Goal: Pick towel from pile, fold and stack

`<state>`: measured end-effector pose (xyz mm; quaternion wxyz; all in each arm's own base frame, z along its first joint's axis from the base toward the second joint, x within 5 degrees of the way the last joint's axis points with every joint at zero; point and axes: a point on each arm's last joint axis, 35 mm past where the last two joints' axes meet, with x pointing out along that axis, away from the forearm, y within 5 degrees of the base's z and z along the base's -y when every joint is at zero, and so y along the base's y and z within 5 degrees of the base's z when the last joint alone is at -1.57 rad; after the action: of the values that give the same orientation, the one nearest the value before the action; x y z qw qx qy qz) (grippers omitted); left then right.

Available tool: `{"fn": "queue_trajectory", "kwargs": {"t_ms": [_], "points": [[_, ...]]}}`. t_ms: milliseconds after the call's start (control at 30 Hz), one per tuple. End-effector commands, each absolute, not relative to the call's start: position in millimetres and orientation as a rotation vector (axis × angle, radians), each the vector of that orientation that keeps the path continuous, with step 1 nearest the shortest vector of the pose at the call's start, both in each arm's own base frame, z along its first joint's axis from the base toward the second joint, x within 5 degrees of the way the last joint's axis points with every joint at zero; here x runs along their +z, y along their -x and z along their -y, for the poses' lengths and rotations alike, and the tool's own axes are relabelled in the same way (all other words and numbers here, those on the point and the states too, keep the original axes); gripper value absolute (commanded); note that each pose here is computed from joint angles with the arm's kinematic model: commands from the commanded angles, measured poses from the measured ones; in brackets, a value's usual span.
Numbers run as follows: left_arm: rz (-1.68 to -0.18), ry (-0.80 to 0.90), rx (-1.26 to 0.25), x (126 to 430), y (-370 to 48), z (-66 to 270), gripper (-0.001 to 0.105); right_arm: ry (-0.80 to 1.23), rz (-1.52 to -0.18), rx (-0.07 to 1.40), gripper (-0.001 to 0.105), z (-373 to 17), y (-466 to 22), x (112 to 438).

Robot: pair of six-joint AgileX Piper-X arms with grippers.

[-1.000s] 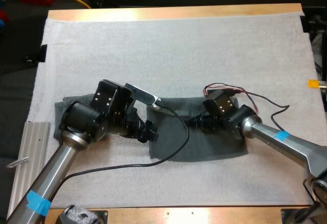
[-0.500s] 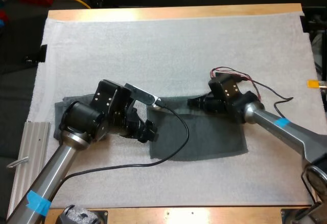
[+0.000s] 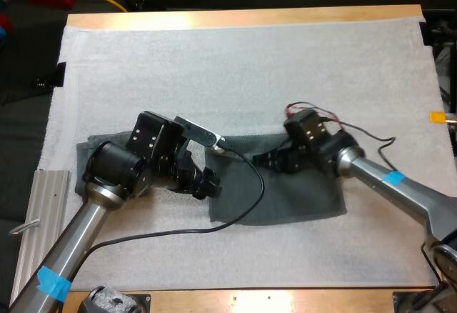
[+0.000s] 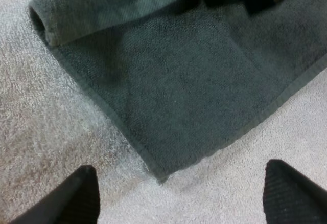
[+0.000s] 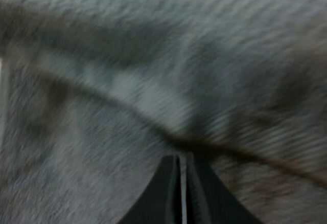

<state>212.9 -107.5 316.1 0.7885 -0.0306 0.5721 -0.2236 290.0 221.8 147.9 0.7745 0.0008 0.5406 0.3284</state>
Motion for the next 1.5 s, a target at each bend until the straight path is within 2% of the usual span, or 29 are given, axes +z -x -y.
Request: {"fn": "queue_trajectory", "kwargs": {"t_ms": [0, 200, 500, 733, 800, 833, 900, 1067, 1100, 1167, 1333, 1467], "points": [[-1.224, 0.056, -0.48, 319, -211, 107, 0.064, 0.002, -1.17, 0.738, 0.001, -226, -289, 146], [-1.224, 0.056, -0.48, 319, -211, 107, 0.064, -0.037, -1.195, 0.696, 0.001, -229, -295, 123], [-1.224, 0.056, -0.48, 319, -211, 107, 0.064, 0.026, -1.024, 0.512, 0.001, -231, -312, 133], [-1.224, 0.056, -0.48, 319, -211, 107, 0.064, 0.015, -0.806, 0.43, 0.001, -237, -328, 147], [-1.224, 0.056, -0.48, 319, -211, 107, 0.064, 0.018, -0.673, 0.351, 0.005, -238, -337, 156], [-1.224, 0.056, -0.48, 319, -211, 107, 0.064, 0.005, -0.594, 0.343, 0.01, -239, -342, 163], [-1.224, 0.056, -0.48, 319, -211, 107, 0.064, 0.007, -0.523, 0.363, 0.019, -242, -345, 170], [-1.224, 0.056, -0.48, 319, -211, 107, 0.064, 0.016, -0.498, 0.374, 0.044, -241, -343, 182], [-1.224, 0.056, -0.48, 319, -211, 107, 0.064, 0.05, -0.502, 0.38, 0.053, -239, -341, 188], [-1.224, 0.056, -0.48, 319, -211, 107, 0.064, 0.1, -0.514, 0.389, 0.063, -235, -334, 202], [-1.229, 0.055, -0.478, 319, -211, 107, 0.064, 0.168, -0.586, 0.39, 0.067, -220, -315, 232], [-1.284, 0.047, -0.465, 318, -204, 104, 0.064, 0.233, -0.735, 0.375, 0.068, -200, -286, 254]]}}
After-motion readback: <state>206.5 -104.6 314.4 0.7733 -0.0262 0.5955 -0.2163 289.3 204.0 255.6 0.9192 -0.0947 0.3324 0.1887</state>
